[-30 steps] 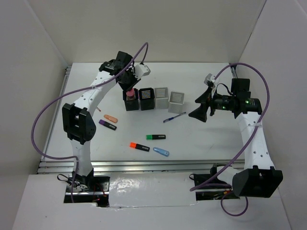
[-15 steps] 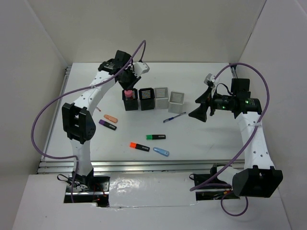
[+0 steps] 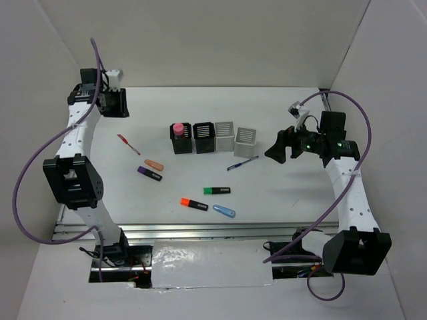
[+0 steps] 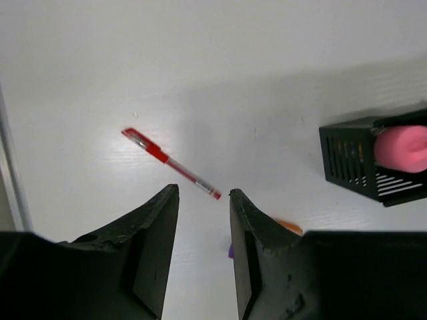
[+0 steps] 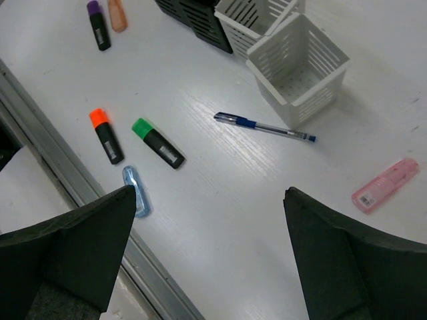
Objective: Sort the stationery into containers
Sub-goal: Pick up the pen from the center of the board.
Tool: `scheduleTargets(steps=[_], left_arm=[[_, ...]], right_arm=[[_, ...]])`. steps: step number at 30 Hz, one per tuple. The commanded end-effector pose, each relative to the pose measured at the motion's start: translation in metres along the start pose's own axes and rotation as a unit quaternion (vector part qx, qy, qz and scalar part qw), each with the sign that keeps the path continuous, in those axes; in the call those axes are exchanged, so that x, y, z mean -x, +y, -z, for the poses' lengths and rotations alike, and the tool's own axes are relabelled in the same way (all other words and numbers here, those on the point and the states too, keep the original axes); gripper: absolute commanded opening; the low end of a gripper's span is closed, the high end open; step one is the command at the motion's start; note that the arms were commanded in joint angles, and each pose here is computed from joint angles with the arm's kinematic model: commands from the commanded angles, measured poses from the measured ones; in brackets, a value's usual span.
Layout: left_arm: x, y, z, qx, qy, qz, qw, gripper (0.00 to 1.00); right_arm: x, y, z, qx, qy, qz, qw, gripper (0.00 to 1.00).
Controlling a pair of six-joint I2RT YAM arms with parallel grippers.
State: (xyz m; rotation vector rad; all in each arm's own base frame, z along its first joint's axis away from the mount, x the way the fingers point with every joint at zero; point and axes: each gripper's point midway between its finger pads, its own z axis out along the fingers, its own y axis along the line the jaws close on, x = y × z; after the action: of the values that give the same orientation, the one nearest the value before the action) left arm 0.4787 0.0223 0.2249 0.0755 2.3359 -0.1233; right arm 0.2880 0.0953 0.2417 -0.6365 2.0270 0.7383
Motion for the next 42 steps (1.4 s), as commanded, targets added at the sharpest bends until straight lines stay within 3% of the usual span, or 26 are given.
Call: scheduleTargets(steps=[1, 3, 4, 5, 8, 11, 13, 16, 23, 29, 42], left_arm=[[-0.036, -0.016, 0.007, -0.08, 0.029, -0.033, 0.996, 0.49], [-0.046, -0.009, 0.018, -0.1, 0.012, -0.045, 0.994, 0.54], [-0.066, -0.007, 0.013, -0.105, 0.025, -0.021, 0.994, 0.67], [-0.062, 0.005, 0.01, -0.081, 0.008, -0.005, 0.997, 0.69], [-0.076, 0.036, -0.005, -0.008, 0.047, 0.063, 0.997, 0.62], [-0.082, 0.052, -0.023, 0.07, 0.054, 0.151, 0.985, 0.63], [-0.085, 0.067, -0.026, 0.148, 0.053, 0.166, 0.973, 0.63], [-0.084, 0.057, -0.041, 0.213, 0.053, 0.166, 0.961, 0.62], [-0.121, 0.073, -0.095, 0.271, 0.152, 0.219, 0.925, 0.53], [-0.125, 0.084, -0.11, 0.275, 0.161, 0.268, 0.909, 0.48], [-0.132, 0.086, -0.138, 0.235, 0.169, 0.289, 0.912, 0.52]], right_arm=[[0.007, -0.015, 0.002, -0.037, -0.015, -0.004, 0.999, 0.97], [0.005, -0.012, 0.004, -0.037, -0.02, 0.005, 0.999, 0.97], [0.002, -0.011, 0.003, -0.034, -0.02, 0.006, 0.999, 0.97], [0.001, -0.01, 0.004, -0.033, -0.021, 0.007, 0.999, 0.97], [-0.002, -0.008, 0.004, -0.03, -0.02, 0.005, 0.999, 0.97], [-0.003, -0.008, 0.004, -0.03, -0.02, -0.002, 0.999, 0.97], [-0.003, -0.007, 0.004, -0.029, -0.02, -0.001, 0.999, 0.97], [-0.003, -0.007, 0.004, -0.029, -0.021, -0.005, 0.999, 0.97], [-0.002, -0.006, 0.005, -0.028, -0.019, -0.009, 0.999, 0.97], [-0.008, -0.006, 0.006, -0.026, -0.016, -0.01, 0.999, 0.97], [-0.011, -0.009, 0.001, -0.014, -0.011, -0.015, 1.0, 0.97]])
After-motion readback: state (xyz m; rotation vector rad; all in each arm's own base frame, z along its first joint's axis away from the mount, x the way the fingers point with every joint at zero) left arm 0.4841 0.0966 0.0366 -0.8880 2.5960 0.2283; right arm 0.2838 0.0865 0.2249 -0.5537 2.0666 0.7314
